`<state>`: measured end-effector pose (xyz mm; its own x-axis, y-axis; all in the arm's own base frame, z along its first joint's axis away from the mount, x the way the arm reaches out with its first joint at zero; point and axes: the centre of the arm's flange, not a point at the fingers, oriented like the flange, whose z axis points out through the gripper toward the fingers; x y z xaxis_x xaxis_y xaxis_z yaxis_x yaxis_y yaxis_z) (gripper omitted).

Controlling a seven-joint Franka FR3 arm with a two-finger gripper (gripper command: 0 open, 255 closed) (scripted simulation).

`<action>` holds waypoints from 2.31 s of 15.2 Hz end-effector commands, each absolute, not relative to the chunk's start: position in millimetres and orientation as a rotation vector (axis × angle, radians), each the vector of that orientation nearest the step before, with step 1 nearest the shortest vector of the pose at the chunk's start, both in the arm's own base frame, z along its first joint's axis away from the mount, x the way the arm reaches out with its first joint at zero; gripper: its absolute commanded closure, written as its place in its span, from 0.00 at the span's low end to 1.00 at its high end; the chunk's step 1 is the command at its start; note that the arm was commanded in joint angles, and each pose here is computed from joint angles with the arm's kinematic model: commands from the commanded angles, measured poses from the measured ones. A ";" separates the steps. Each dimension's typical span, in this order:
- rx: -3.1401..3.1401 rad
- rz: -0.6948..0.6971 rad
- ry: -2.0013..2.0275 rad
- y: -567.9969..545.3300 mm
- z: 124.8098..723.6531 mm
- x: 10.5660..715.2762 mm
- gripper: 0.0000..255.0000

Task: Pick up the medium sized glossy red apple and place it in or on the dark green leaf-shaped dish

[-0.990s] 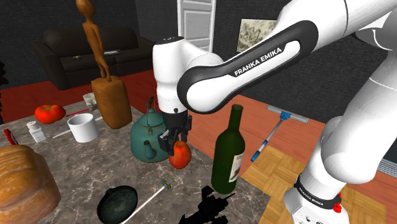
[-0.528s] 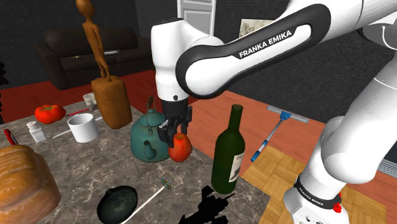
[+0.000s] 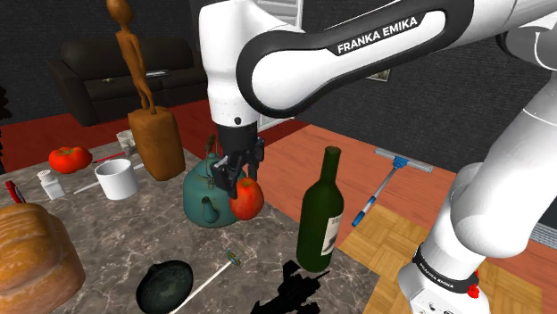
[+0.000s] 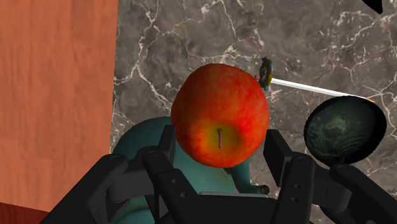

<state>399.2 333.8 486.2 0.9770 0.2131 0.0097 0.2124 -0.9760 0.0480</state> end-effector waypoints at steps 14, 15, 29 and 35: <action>3.078 0.023 0.329 523.8 519.9 431.0 1.00; 3.078 0.023 0.329 536.5 522.1 433.1 1.00; 3.078 0.023 0.329 536.5 448.2 433.1 1.00; 3.078 0.023 0.329 536.5 414.3 433.1 1.00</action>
<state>431.6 536.5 420.9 0.9773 0.2118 0.0091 0.2111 -0.9763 0.0482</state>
